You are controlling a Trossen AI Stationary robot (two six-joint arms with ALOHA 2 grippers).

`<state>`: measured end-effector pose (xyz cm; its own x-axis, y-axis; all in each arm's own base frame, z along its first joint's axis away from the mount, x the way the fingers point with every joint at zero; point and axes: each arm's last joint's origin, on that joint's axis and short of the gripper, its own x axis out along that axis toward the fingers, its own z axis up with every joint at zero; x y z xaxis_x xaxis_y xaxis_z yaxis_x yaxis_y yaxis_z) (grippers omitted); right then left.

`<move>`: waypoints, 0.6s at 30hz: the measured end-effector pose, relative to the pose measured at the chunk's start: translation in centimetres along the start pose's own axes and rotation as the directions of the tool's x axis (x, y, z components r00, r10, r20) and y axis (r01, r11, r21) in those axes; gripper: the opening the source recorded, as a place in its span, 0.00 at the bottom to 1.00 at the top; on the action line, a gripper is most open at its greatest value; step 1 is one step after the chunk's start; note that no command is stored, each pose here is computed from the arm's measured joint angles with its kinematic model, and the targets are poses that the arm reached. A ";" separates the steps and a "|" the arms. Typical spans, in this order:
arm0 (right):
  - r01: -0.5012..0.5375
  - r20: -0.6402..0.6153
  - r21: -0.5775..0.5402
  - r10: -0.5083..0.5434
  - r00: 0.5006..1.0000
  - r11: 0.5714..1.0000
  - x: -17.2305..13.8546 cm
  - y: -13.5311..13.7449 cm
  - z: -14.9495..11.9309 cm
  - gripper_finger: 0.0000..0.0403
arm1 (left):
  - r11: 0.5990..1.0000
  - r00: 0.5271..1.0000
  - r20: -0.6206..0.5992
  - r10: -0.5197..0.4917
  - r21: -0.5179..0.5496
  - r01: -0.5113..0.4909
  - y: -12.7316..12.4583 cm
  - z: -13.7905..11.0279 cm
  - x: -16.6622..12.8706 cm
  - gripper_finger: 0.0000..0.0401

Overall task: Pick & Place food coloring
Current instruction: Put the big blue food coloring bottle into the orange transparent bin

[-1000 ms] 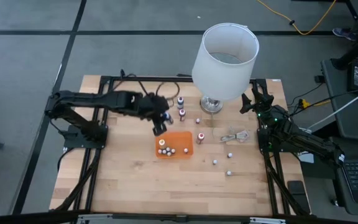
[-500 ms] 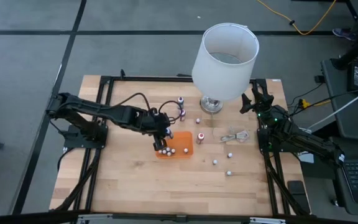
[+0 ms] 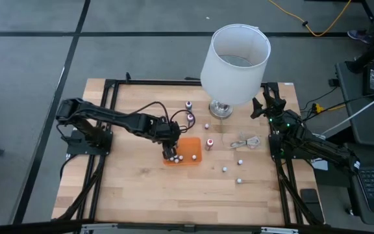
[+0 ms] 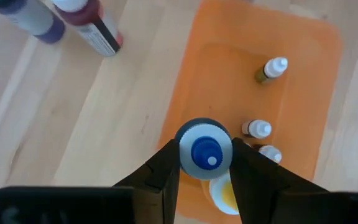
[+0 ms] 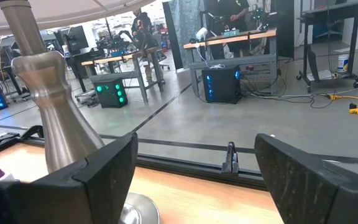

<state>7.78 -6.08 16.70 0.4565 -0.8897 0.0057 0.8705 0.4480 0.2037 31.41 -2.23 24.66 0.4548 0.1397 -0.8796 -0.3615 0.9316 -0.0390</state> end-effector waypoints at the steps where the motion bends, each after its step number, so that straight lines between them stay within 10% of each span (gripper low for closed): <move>1: 0.000 0.000 0.000 0.000 1.000 1.000 0.0 0.0 0.0 0.80 | 1.000 1.000 -0.013 0.007 0.005 -0.007 0.0 -0.1 0.2 0.28; 18: 0.000 0.000 0.000 0.000 1.000 1.000 0.0 0.0 0.0 0.80 | 0.996 0.992 -0.101 0.071 -0.038 -0.075 1.8 -1.7 2.0 0.28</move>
<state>7.78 -6.08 16.70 0.4561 -0.8899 0.0055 0.8708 0.4476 0.2036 30.32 -0.84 22.01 0.3432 0.1709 -0.9236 -0.4257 0.9048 0.0092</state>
